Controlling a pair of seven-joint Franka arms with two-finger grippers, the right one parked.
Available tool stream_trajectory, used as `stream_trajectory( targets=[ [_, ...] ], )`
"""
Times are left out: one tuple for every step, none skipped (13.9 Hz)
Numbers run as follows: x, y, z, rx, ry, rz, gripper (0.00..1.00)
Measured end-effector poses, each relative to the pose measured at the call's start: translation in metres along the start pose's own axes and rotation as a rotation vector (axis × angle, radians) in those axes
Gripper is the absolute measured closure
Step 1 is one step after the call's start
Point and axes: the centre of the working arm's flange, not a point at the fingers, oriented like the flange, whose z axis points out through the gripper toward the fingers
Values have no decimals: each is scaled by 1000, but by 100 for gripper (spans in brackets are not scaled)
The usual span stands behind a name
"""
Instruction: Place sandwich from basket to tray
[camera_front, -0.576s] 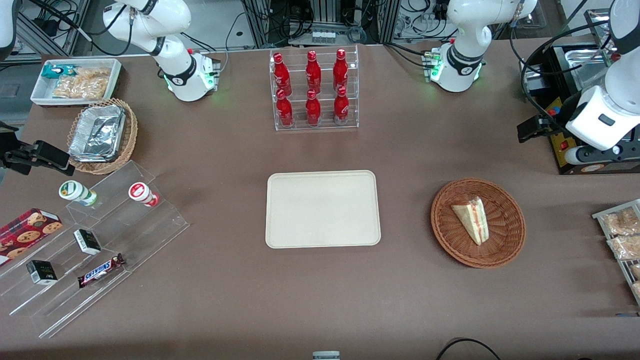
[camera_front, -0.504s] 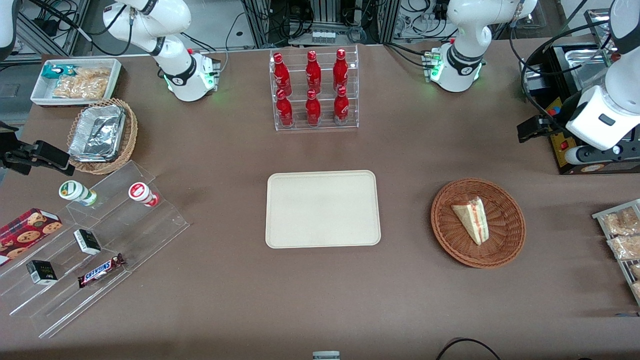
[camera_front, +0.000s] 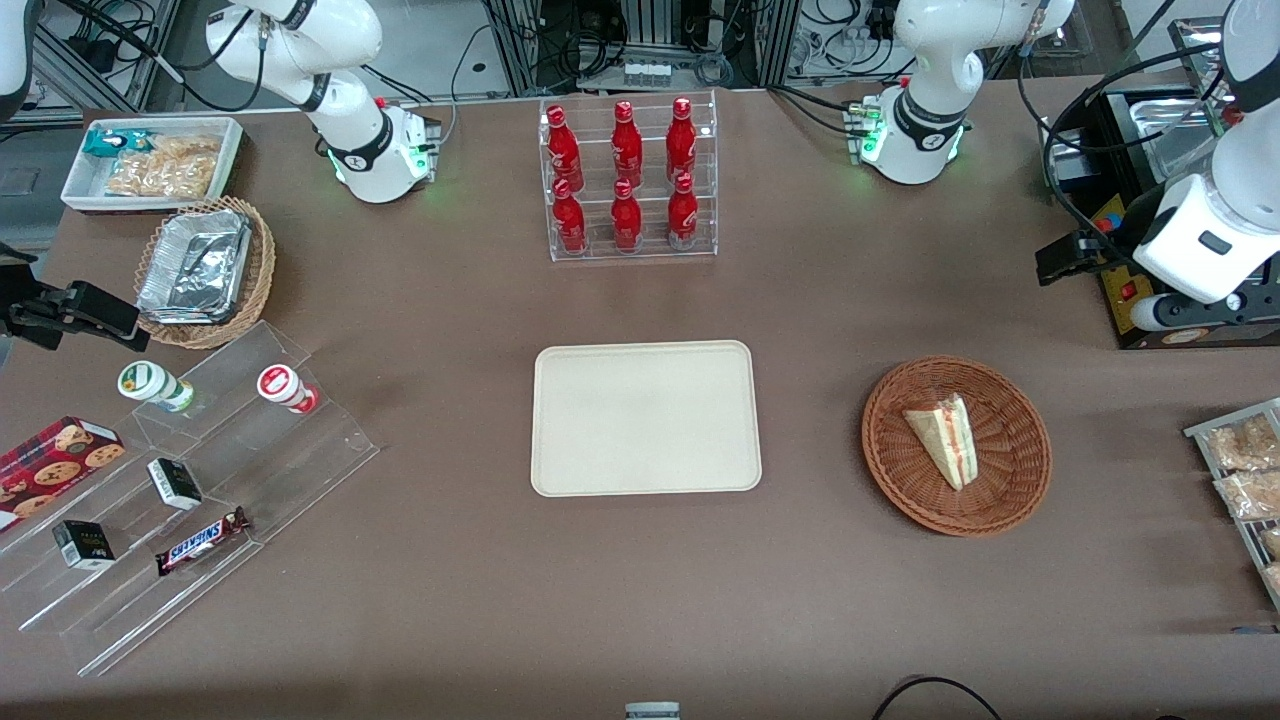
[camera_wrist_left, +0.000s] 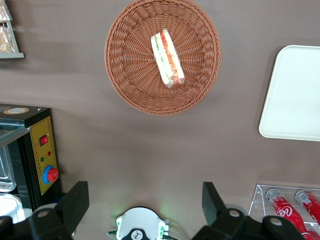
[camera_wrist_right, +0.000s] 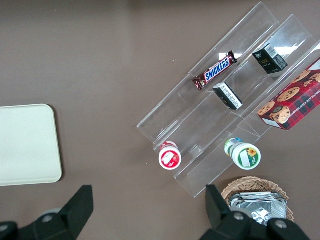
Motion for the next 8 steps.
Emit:
stream_trajectory(
  targets=[
    [5,0,7,1,-18,0,0],
    [11,-1,16,1,-37,-1,0],
    [18,-2,27,1,-59,-5,0],
    [28,-4,41,0,-82,-13,0],
    [40,-6,58,-4,-95,-20,0],
    [53,-6,78,-8,-102,-28,0],
    [63,-5,102,-10,-112,-37,0],
    [72,-2,127,-12,-121,-49,0]
  ],
)
